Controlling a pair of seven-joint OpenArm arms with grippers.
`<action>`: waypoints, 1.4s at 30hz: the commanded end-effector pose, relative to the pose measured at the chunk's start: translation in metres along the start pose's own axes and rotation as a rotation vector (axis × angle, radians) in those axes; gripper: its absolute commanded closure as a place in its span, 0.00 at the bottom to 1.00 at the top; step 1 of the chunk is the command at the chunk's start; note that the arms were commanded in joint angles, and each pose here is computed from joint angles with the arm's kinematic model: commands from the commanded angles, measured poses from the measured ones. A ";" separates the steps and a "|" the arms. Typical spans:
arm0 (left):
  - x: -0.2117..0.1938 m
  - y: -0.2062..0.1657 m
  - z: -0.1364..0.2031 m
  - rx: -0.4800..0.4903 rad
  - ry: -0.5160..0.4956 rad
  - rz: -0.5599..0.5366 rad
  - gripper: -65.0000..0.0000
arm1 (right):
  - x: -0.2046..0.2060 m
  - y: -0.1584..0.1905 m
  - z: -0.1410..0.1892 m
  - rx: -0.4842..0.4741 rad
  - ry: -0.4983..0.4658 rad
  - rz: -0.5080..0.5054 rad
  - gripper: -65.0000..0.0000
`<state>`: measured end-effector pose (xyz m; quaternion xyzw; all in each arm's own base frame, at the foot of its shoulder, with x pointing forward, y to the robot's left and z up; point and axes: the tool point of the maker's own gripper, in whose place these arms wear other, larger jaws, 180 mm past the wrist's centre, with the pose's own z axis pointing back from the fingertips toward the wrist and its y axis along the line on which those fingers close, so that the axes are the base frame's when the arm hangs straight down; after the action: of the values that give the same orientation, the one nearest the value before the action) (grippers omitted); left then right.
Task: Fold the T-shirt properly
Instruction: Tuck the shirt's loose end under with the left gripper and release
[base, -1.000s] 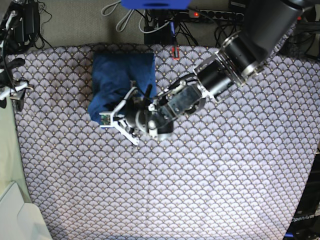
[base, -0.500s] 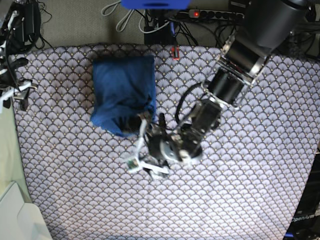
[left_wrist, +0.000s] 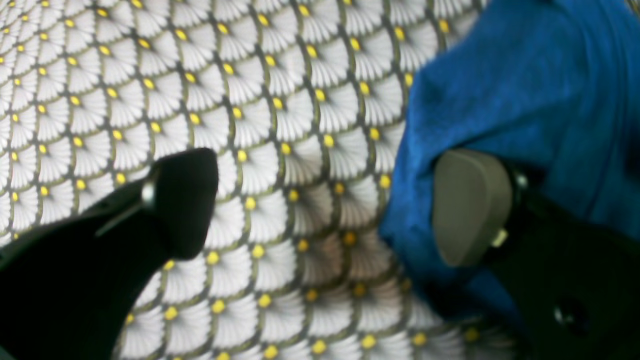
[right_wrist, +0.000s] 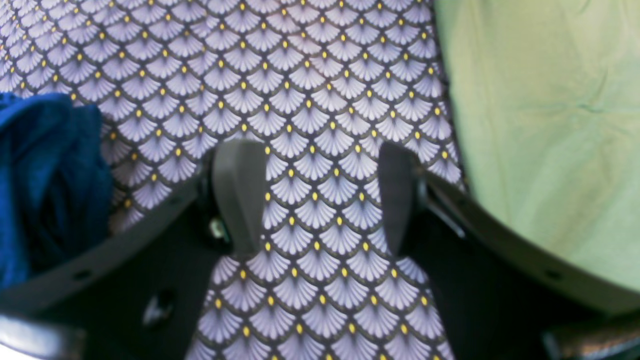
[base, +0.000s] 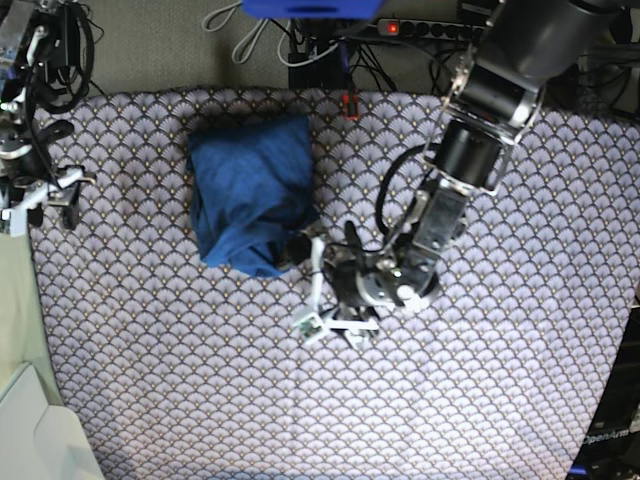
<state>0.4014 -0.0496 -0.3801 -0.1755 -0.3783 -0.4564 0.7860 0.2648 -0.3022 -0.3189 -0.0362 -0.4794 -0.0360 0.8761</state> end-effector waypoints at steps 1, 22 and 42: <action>0.034 0.000 0.001 -0.005 -0.083 -0.019 0.00 | 0.014 -0.001 0.002 0.001 -0.046 0.015 0.44; 0.036 -0.039 -0.015 -0.077 0.131 -0.210 0.00 | 0.013 -0.003 0.004 -0.003 -0.042 0.015 0.44; 0.033 -0.005 0.028 0.041 0.342 -0.241 0.00 | 0.014 -0.001 0.003 0.000 -0.043 0.016 0.44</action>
<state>0.3845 -0.0453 -0.3570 -0.0327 -0.2403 -0.5629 0.7901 0.2632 -0.3010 -0.3209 -0.0344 -0.4765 -0.0379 0.8777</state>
